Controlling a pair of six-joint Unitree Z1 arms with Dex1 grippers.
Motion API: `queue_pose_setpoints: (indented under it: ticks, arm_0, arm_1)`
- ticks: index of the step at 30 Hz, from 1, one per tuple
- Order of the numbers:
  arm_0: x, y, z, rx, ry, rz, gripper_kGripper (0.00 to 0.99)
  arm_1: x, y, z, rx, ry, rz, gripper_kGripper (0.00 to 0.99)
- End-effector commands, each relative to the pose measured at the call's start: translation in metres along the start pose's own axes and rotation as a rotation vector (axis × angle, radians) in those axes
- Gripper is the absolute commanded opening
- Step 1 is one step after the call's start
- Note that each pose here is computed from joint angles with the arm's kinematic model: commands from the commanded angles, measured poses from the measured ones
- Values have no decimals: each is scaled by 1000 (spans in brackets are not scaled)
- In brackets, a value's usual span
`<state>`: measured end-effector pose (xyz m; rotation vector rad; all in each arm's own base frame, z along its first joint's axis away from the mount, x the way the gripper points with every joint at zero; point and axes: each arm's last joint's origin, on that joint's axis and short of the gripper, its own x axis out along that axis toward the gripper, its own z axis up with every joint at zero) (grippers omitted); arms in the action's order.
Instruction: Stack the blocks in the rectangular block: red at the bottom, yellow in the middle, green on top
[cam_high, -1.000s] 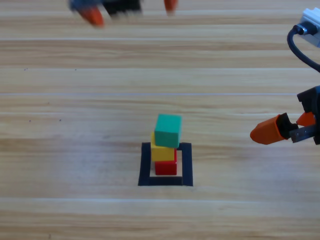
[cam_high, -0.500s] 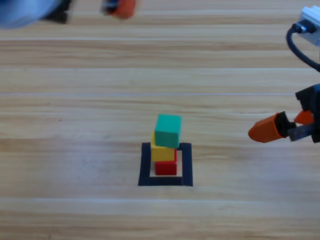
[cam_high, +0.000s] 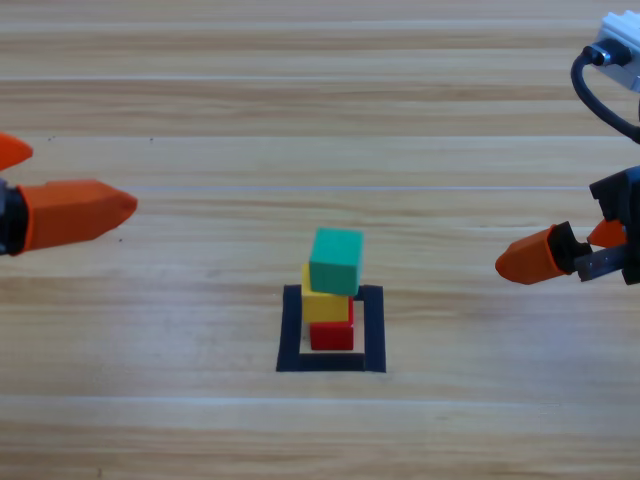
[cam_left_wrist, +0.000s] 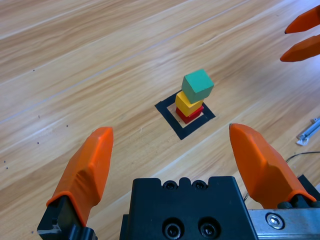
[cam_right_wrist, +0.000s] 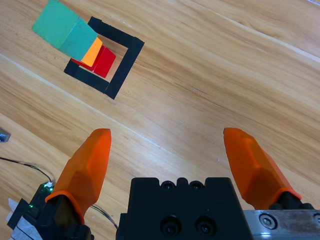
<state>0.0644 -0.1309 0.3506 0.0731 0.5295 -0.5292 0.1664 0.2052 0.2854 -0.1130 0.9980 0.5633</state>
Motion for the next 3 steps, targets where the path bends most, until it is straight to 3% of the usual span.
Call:
queue_pose_setpoints:
  ticks: [1,3]
  arm_0:
    - [9,-8,-8,36,30,-11,990]
    - [11,-10,-8,37,32,-8,990]
  arm_1:
    - [19,-6,-5,6,50,-39,990]
    - [19,-6,-5,6,50,-39,990]
